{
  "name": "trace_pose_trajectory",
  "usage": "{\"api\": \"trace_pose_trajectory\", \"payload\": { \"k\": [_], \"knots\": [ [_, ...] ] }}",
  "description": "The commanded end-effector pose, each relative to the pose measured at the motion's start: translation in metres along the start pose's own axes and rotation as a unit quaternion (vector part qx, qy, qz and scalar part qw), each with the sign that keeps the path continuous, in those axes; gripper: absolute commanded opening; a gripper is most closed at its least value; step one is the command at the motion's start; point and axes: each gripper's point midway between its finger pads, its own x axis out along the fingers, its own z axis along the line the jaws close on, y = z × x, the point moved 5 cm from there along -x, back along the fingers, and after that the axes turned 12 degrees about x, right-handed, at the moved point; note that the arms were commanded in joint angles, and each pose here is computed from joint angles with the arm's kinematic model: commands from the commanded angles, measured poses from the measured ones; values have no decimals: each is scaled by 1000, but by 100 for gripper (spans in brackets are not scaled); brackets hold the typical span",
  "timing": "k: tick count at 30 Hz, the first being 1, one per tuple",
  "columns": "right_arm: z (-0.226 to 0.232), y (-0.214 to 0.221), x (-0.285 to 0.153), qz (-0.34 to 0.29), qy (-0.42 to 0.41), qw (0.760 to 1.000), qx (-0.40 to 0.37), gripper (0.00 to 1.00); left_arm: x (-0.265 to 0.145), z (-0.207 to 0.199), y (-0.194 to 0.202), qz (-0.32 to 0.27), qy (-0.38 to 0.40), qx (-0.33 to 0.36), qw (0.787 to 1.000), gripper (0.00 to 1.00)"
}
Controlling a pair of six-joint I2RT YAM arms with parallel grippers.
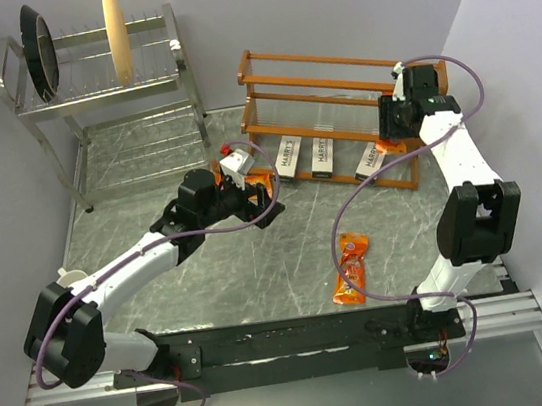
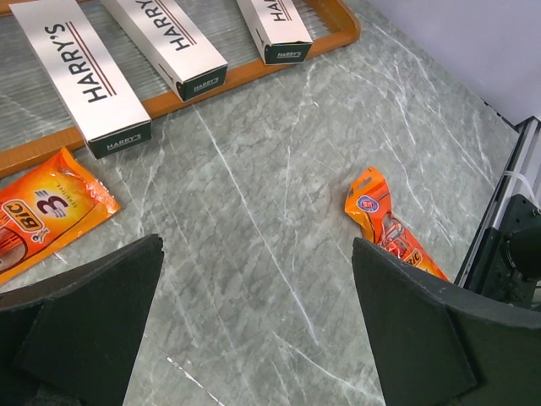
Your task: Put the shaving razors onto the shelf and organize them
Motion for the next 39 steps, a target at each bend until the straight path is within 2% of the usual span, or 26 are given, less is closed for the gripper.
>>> {"api": "trace_pose_trajectory", "payload": {
  "k": [1,7,14,20,25,27,31,33,35,38,39],
  "knots": [
    [3,-28,-23,-72,-2,997,1,71,2,-8,-15,-31,19,5,999,100],
    [2,-27,-40,-85,-2,996,6,79,5,-13,-15,-32,26,8,999,99],
    [2,-15,-78,-94,-13,995,5,82,4,-18,-12,-29,30,8,999,99],
    [-1,18,-110,-80,-26,996,4,82,4,-21,1,-10,34,11,999,100],
    [-5,49,-128,-87,-55,993,-62,82,20,-71,30,56,67,59,994,99],
    [-5,63,-136,-92,-79,986,-111,82,25,-78,38,74,72,31,994,100],
    [-14,85,-142,-77,-64,987,-124,84,42,-96,62,117,89,6,989,99],
    [-13,99,-142,-57,-91,981,-162,82,54,-105,67,127,97,9,987,99],
    [-15,105,-147,-58,-94,974,-199,82,62,-111,61,108,104,23,988,99],
    [-32,107,-156,-76,-47,978,-191,87,83,-112,49,92,123,69,986,99],
    [-32,107,-160,-83,-49,978,-187,87,92,-115,57,107,149,75,980,99]
  ]
}}
